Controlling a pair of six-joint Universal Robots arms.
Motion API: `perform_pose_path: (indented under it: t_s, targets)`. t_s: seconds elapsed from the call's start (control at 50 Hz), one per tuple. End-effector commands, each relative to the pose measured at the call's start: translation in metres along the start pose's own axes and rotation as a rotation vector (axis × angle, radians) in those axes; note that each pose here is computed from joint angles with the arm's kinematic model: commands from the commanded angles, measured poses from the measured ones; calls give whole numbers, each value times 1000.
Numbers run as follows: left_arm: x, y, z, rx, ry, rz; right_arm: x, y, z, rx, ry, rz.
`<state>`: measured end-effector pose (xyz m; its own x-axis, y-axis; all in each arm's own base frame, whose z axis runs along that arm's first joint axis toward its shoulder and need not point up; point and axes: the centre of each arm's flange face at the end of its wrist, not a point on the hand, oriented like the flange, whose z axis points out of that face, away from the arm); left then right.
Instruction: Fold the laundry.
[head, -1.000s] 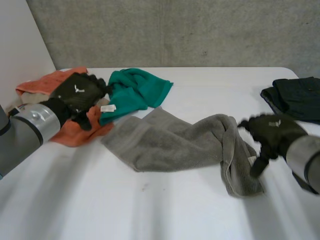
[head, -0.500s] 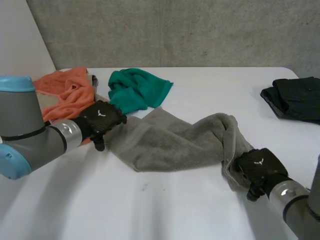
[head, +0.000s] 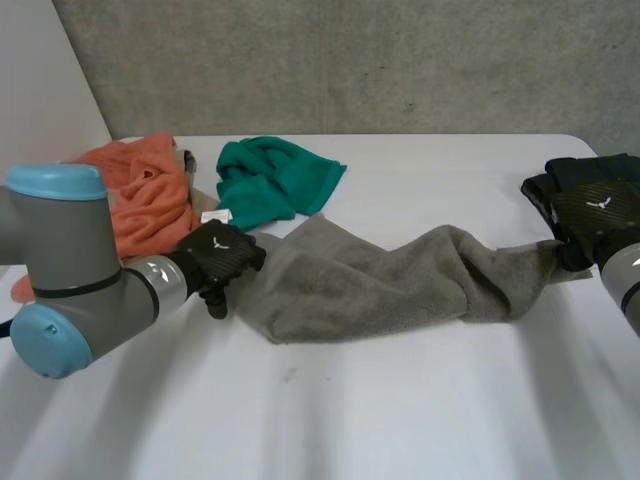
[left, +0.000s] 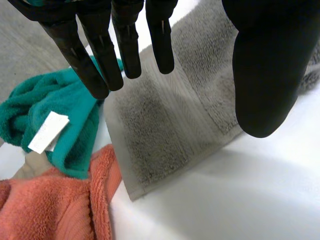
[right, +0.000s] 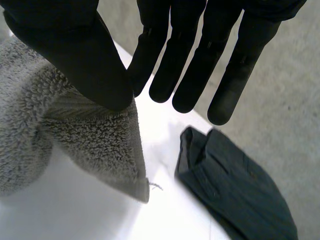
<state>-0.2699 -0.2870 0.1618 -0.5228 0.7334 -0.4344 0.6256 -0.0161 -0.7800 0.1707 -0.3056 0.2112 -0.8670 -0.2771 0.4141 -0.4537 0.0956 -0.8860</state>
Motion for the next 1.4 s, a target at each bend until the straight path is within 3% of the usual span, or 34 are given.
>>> perform_pose_path:
  t_s: [0.02,0.32,0.5,0.62,0.8,0.94,1.12,1.22,1.3,1.4]
  targets:
    - [3,6,12,-6,1,8,9,18,20,-111,15,-4]
    - [39,1,33,20,79,41,2,24,21,-100,17,-1]
    - [37,-2,41,-12,7,80,10,22,18,-98,38,4]
    - [-1,-48,-3,95,-143,69,28,5,11,-76,72,-7]
    - [-74,-114,-121,336,-425,-26,77,-44,-14,-150,51,-205]
    - [-74,-111,-134,316,-320,-97,82,-64,-20,-203,-23,-252]
    - [-53,-81,-101,173,-212,-170,43,-45,33,-220,-101,-181]
    - [-40,-75,-88,137,-183,-176,32,-38,84,-120,24,-91]
    - [-38,-76,-84,132,-190,-171,31,-41,129,59,208,22]
    - [-40,-77,-85,131,-216,-172,4,-40,150,125,179,14]
